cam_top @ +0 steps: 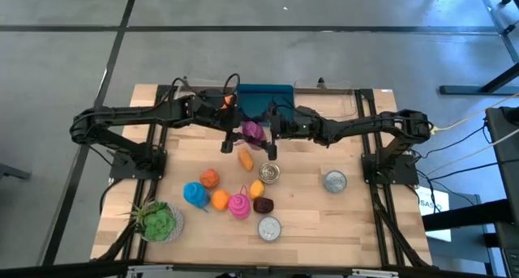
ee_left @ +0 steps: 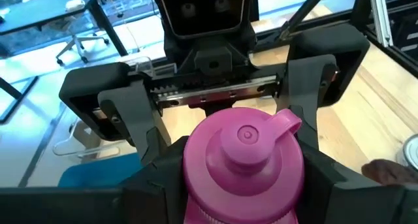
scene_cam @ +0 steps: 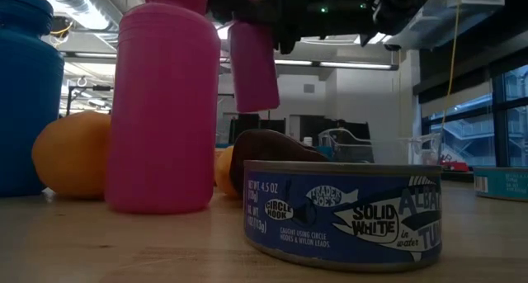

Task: Pick & Place Food Item
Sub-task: Put the violet water bottle into the blue bin

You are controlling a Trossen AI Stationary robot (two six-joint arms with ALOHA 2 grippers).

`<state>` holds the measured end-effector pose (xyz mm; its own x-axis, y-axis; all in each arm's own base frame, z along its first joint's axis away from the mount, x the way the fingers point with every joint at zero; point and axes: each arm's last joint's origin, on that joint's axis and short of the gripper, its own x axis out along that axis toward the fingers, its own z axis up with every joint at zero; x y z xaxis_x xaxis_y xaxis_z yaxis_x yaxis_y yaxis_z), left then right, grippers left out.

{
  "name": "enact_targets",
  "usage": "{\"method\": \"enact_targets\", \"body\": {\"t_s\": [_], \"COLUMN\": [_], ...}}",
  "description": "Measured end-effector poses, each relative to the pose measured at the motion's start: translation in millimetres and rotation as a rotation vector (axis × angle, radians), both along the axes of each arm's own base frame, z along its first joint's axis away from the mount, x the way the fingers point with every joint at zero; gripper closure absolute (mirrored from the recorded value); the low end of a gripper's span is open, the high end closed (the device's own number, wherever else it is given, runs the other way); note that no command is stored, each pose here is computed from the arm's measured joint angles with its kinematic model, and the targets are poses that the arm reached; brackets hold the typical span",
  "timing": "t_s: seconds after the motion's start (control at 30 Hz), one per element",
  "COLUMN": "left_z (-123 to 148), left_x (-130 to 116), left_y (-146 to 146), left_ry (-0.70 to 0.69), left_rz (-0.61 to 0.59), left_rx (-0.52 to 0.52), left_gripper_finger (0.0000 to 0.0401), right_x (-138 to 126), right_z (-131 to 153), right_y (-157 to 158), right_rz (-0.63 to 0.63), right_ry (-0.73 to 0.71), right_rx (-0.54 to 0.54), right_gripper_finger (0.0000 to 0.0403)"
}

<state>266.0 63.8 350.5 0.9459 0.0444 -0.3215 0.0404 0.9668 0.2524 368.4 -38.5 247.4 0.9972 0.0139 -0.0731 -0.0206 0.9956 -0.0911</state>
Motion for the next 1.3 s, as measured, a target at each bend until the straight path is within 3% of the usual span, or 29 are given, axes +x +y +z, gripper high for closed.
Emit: {"method": "enact_targets", "body": {"t_s": [0.3, 0.87, 1.0, 1.13, 1.3], "left_z": [6.7, 10.0, 30.0, 38.3, 35.1], "left_x": [-0.8, -1.4, -4.0, -9.1, -8.8], "left_y": [-0.8, 0.2, 0.3, -2.4, -3.3], "left_ry": [-0.01, -0.016, -0.146, -0.203, -0.187], "left_rz": [-0.008, 0.016, 0.053, 0.036, 0.038], "left_rx": [-0.002, 0.004, 0.029, 0.033, 0.019], "left_gripper_finger": [0.0215, 0.0186, 0.0167, 0.015, 0.0145], "right_x": [0.1, -0.1, -0.5, -0.7, -0.9], "right_z": [0.2, -0.6, -16.6, -6.5, -12.0], "right_y": [0.2, -0.2, -1.5, -3.0, -5.6], "right_rz": [-0.001, -0.006, -0.031, -0.036, -0.046], "right_ry": [0.003, 0.002, 0.099, 0.048, 0.075], "right_rx": [-0.001, 0.014, 0.03, 0.022, 0.026], "right_gripper_finger": [0.011, 0.0115, 0.0124, 0.016, 0.0252]}}
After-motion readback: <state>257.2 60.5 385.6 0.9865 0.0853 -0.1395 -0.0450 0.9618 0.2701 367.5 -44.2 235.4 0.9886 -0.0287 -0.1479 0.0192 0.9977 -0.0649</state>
